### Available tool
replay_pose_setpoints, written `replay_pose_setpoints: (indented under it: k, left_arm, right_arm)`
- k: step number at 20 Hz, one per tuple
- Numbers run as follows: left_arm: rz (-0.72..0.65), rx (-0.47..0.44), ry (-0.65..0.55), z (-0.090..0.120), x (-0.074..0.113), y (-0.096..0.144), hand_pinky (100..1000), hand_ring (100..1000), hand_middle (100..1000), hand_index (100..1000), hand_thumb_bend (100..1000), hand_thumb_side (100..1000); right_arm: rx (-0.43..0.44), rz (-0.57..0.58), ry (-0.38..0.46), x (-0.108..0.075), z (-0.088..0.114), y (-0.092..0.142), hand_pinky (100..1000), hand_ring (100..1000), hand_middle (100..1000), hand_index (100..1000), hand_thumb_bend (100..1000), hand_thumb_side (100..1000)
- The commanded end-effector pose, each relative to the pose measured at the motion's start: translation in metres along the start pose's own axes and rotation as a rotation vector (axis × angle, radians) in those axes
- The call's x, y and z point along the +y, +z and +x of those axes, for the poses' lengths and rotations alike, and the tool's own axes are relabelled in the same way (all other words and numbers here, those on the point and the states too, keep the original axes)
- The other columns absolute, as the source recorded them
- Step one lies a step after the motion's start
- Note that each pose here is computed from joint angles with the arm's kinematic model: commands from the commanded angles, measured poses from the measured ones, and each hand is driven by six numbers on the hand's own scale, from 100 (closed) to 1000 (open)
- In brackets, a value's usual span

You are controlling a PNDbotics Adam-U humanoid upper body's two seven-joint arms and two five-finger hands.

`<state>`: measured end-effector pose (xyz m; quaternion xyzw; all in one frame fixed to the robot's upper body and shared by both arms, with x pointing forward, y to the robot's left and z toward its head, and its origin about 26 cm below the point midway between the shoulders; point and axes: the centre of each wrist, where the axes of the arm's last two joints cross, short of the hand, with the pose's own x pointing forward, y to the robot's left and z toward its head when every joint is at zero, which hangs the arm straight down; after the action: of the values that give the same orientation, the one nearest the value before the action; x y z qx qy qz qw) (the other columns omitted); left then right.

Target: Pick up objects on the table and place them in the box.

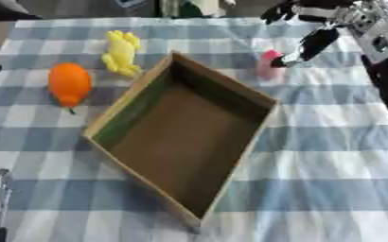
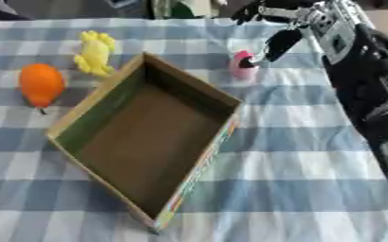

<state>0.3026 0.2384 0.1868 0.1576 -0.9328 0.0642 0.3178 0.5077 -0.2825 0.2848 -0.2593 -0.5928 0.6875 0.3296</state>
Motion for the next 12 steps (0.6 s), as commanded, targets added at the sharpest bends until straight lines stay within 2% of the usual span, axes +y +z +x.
replay_pose_setpoints:
  k: [1,6,12]
  left_arm:
    - [-0.011,-0.031,0.003,0.006,0.001,-0.005,525,592,586,818,100,732]
    - [-0.012,-0.031,0.006,0.006,0.0,-0.005,525,593,586,818,100,733]
    - [-0.012,-0.032,0.01,0.006,0.0,-0.005,526,593,586,817,100,733]
  right_arm:
    - [-0.149,0.204,0.137,-0.012,-0.004,0.009,861,890,774,941,539,440]
    - [-0.122,0.208,0.123,-0.005,-0.006,0.011,839,872,745,907,511,451]
    - [-0.078,0.223,0.138,0.015,-0.008,0.005,826,856,718,850,497,432]
